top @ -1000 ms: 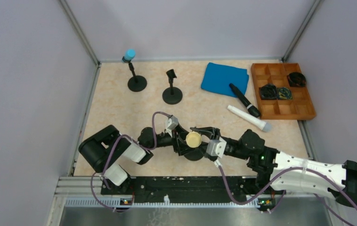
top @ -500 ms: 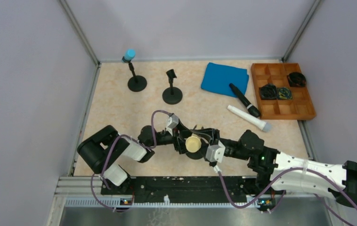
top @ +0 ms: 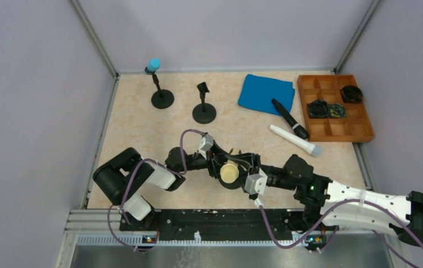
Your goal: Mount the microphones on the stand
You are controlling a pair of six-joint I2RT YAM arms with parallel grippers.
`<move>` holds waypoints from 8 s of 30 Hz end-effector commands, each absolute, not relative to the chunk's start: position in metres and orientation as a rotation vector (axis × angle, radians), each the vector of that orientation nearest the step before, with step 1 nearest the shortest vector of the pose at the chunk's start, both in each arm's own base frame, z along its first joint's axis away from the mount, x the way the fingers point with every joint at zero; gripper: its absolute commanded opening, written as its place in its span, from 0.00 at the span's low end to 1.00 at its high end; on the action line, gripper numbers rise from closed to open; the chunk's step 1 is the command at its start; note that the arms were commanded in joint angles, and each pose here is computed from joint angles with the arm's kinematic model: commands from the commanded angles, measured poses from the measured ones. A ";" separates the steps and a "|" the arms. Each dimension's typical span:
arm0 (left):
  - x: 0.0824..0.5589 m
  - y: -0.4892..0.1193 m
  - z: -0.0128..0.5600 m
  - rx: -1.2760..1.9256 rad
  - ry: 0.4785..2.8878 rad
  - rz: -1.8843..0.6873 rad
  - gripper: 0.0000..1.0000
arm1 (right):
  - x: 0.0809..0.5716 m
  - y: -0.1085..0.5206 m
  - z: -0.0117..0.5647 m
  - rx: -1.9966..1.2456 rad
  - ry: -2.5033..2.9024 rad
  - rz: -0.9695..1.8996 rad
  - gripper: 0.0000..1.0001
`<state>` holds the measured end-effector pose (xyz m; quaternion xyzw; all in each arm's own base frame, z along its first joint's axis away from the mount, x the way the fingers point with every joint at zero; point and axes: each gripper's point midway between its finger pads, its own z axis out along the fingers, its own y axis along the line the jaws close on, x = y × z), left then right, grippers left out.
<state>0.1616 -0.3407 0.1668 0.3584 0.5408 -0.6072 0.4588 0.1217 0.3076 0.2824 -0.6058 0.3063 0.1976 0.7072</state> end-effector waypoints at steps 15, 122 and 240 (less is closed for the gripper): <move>0.152 -0.344 0.229 0.896 0.970 -1.489 0.00 | 0.123 0.302 0.281 -1.355 0.662 0.397 0.00; 0.176 -0.310 0.182 0.979 1.262 -1.131 0.00 | 0.164 0.325 0.309 -1.270 0.685 0.551 0.73; 0.343 -0.115 0.247 0.191 1.321 -0.296 0.00 | 0.163 0.255 0.283 -1.224 1.037 0.635 0.83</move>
